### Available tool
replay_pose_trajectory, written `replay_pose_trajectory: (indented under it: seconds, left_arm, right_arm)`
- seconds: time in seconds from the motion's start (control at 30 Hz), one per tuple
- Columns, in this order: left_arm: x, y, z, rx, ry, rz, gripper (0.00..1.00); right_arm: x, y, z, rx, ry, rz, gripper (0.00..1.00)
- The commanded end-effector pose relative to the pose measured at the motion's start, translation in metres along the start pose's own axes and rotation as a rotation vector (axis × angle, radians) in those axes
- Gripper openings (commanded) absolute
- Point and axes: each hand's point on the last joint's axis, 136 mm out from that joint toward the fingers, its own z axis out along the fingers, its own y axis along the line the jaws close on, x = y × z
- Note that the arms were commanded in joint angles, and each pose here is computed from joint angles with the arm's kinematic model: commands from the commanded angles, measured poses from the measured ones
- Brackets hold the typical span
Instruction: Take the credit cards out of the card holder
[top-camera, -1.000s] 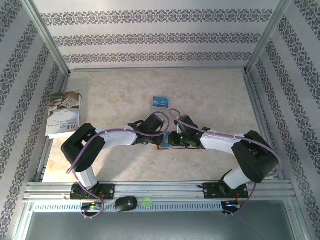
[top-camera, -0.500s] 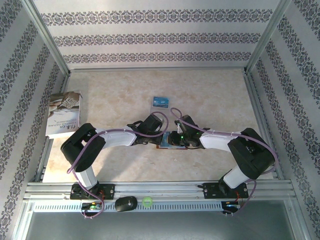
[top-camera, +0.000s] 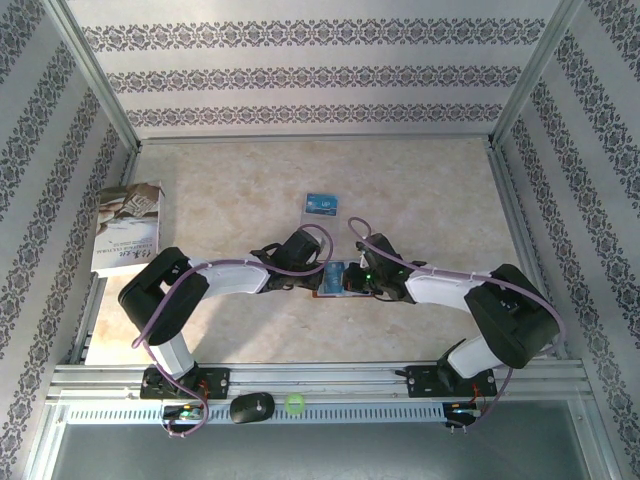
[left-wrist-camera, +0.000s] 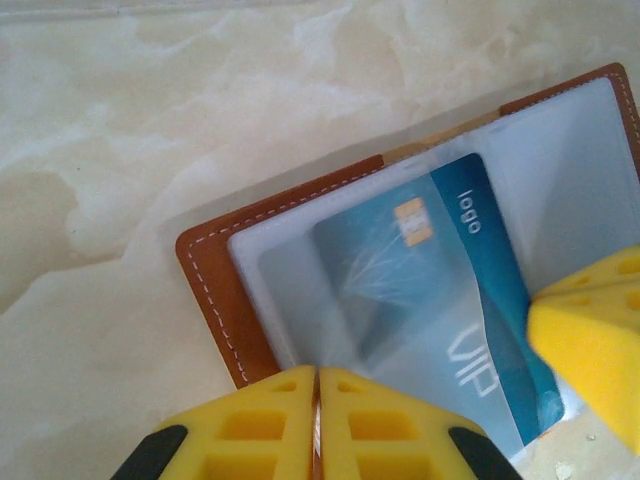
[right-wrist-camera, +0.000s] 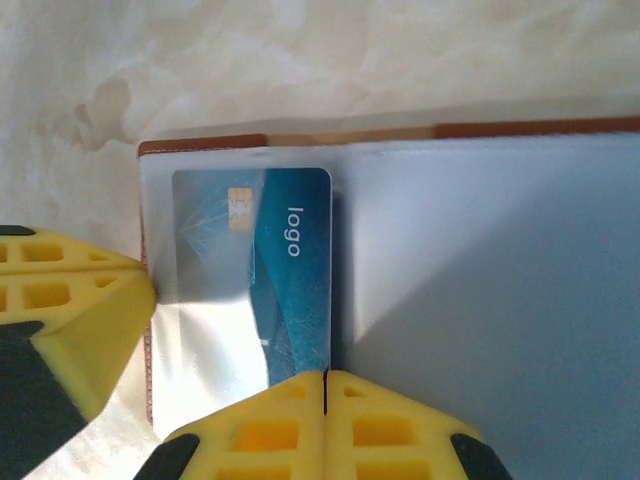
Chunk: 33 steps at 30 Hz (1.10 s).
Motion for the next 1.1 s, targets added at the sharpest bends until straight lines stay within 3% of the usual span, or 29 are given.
replay_pose_trajectory:
  seconds: [0.0,0.17,0.3,0.47,0.6,0.77,0.93,1.07]
  left_arm:
    - [0.022,0.024,0.0,-0.063,0.07,-0.041,0.11]
    - [0.021,0.023,0.001,-0.055,0.073,-0.04,0.12]
    - [0.019,0.022,0.002,-0.051,0.073,-0.039,0.12]
    - [0.019,0.021,0.002,-0.052,0.079,-0.035,0.1]
    - [0.019,0.021,0.002,-0.049,0.082,-0.032,0.08]
    - [0.018,0.019,0.002,-0.041,0.084,-0.023,0.05]
    - [0.018,0.021,-0.001,-0.053,0.08,-0.021,0.05]
    - [0.018,0.026,-0.003,-0.063,0.076,-0.024,0.04]
  right_arm:
    - [0.005,-0.023,-0.008,0.1,-0.021,0.024,0.0]
    - [0.005,-0.015,-0.01,0.071,0.001,-0.005,0.0]
    - [0.003,-0.002,-0.009,0.027,0.021,-0.037,0.24]
    - [-0.003,-0.001,-0.01,0.017,0.02,-0.028,0.33]
    - [-0.002,-0.004,-0.003,0.014,0.045,-0.006,0.34]
    - [0.002,-0.003,0.006,0.001,0.079,-0.006,0.32]
    - [0.004,-0.011,0.005,0.027,0.066,0.0,0.14]
    - [0.0,-0.022,-0.007,0.088,0.009,0.003,0.07]
